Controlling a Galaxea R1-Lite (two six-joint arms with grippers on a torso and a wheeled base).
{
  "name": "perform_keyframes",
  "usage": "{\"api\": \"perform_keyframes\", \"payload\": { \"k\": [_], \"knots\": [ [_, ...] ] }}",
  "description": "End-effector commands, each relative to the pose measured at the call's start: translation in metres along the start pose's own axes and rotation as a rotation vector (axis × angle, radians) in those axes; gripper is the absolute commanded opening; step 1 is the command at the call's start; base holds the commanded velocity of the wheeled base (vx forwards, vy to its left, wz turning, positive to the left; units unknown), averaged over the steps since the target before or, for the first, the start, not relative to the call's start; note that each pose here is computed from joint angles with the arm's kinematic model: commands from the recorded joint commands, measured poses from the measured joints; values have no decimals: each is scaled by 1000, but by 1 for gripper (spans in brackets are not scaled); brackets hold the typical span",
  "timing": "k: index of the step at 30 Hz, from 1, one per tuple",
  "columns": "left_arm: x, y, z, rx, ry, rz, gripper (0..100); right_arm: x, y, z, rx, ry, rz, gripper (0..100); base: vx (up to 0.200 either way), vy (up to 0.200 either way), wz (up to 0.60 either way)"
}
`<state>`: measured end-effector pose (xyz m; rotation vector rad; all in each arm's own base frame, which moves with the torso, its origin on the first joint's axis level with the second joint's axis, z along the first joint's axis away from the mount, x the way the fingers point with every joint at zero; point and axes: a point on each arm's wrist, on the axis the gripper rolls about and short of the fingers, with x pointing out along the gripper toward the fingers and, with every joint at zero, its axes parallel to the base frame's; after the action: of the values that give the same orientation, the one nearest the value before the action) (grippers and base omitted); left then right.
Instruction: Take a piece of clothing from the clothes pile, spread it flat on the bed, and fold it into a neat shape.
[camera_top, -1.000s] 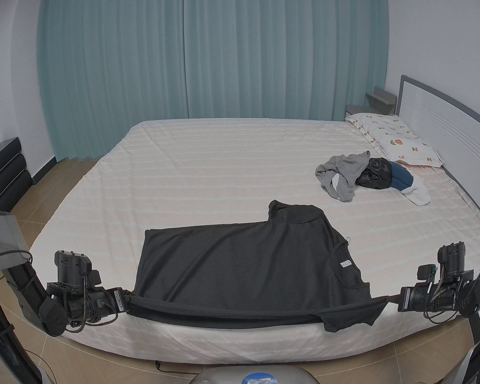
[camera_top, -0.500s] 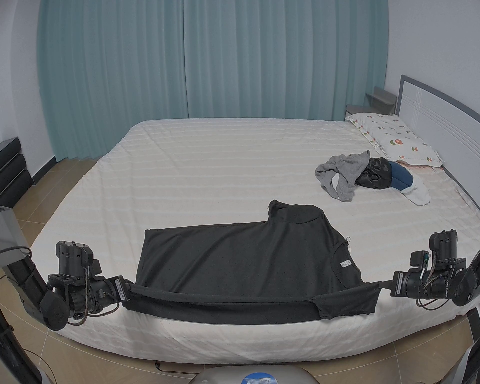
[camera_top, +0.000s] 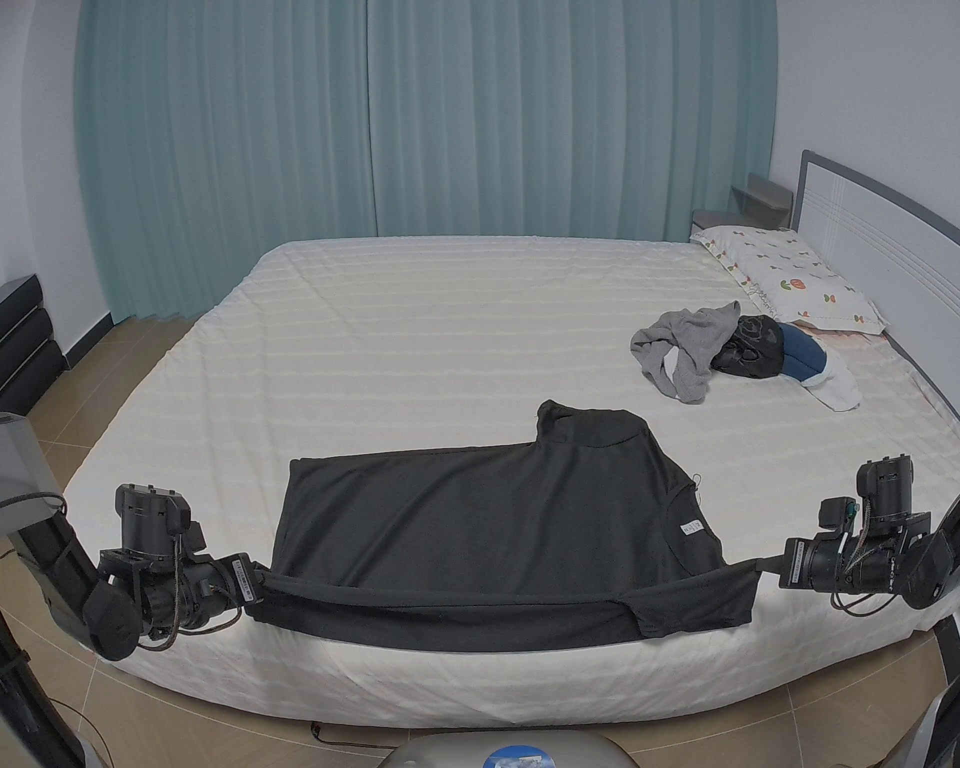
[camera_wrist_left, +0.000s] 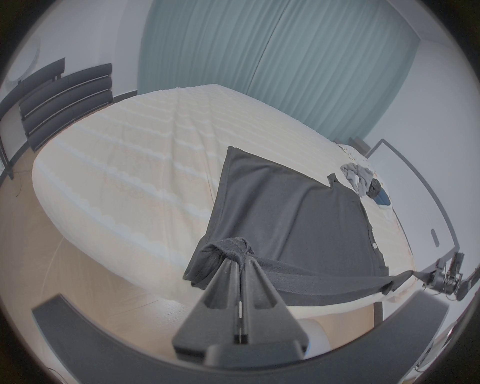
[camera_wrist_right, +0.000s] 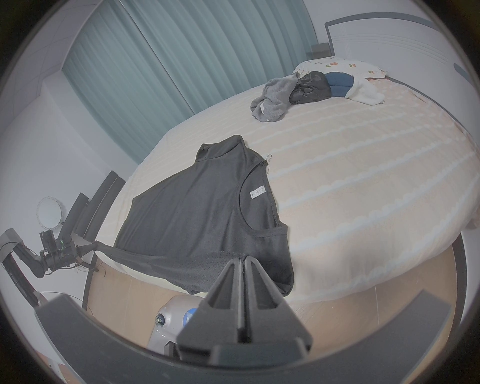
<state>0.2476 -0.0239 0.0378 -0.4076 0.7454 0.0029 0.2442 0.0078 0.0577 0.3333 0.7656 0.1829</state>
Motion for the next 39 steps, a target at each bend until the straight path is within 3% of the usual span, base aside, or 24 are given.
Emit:
{"api": "perform_keyframes", "payload": {
  "k": [1, 13, 29, 30, 32, 33, 35, 39],
  "knots": [
    [25, 0, 4, -42, 20, 8, 0, 11, -1, 3, 2, 15, 0, 0, 0, 0, 0],
    [63, 1, 12, -55, 27, 19, 0, 57, -6, 19, 30, 32, 1, 0, 0, 0, 0],
    [77, -1, 16, -55, 38, 23, 0, 86, -12, 19, 36, 65, -3, 0, 0, 0, 0],
    [78, 0, 14, -56, 46, 27, 100, 88, -12, 17, 36, 70, -4, 0, 0, 0, 0],
    [80, 0, 13, -55, 52, 30, 100, 90, -13, 16, 38, 75, -2, 0, 0, 0, 0],
    [81, 1, 13, -56, 53, 30, 100, 90, -12, 16, 37, 73, -2, 100, 0, 0, 0],
    [82, 0, 14, -63, 47, 29, 100, 90, -12, 18, 49, 65, 2, 100, 0, 0, 0],
    [81, -1, 23, -137, 17, 23, 100, 79, -7, 33, 156, 4, 15, 100, 0, 0, 0]
  ]
}}
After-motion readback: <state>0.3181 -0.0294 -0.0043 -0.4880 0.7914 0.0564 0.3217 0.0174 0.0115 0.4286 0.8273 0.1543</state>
